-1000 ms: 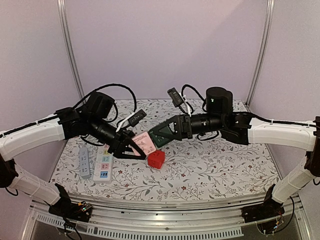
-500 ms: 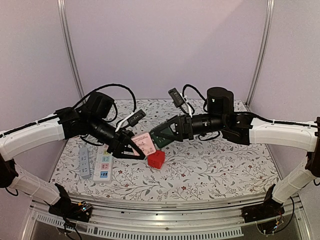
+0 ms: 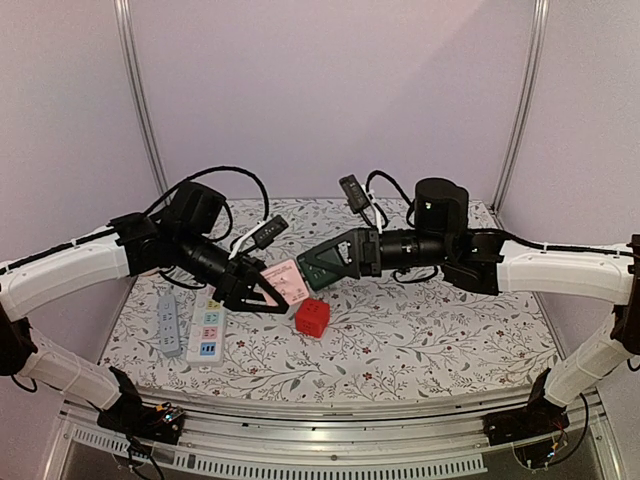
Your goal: Pull the plug off the socket
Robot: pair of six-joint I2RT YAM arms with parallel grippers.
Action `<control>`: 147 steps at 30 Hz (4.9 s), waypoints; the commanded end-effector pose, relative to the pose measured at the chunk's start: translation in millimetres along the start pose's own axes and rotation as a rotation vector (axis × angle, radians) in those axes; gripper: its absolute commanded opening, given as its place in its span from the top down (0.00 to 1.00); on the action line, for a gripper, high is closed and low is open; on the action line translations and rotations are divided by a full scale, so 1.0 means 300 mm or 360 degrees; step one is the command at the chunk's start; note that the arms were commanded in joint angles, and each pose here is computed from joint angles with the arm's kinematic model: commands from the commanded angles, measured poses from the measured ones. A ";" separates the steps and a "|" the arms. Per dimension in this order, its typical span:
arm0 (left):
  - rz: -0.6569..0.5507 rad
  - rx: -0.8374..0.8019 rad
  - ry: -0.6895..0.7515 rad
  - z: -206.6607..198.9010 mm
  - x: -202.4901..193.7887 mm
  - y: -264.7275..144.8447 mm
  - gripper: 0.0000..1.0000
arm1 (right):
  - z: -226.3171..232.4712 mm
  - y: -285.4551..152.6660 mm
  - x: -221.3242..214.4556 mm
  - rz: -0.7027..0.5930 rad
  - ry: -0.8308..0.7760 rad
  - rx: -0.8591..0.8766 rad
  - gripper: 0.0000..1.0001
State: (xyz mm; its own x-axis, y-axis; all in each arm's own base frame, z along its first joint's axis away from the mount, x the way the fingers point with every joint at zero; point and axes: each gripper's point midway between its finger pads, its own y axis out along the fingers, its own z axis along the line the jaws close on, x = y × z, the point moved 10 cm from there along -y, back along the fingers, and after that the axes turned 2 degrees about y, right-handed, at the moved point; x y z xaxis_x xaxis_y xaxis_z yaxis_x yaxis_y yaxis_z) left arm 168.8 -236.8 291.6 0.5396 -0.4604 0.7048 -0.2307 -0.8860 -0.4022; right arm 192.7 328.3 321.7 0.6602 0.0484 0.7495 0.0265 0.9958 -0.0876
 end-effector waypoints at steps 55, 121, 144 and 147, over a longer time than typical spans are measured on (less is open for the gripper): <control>-0.0158 0.0084 0.0151 -0.027 0.037 -0.088 0.60 | 0.124 -0.032 0.001 0.0215 -0.0075 0.0140 0.59; -0.0422 0.0974 -0.0288 0.163 -0.048 -0.316 0.60 | -0.765 0.000 -0.170 0.0157 0.0458 -0.1388 0.08; -0.0329 0.1140 -0.0552 0.310 -0.071 -0.126 0.60 | -0.434 -0.352 -0.074 -0.0290 -0.0198 -0.1813 0.01; -0.0284 0.1137 -0.0629 0.362 -0.071 -0.071 0.61 | -0.407 -0.398 -0.112 -0.0317 -0.0228 -0.1818 0.01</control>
State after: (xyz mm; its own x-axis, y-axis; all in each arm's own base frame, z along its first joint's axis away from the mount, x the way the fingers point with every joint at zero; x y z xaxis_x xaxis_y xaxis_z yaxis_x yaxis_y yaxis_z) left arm 237.1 -186.6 231.9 0.7811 -0.1910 0.5944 0.3572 -0.6442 -0.6764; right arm 269.1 217.4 229.0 0.5378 -0.0412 0.8420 0.7804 0.4021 -0.4788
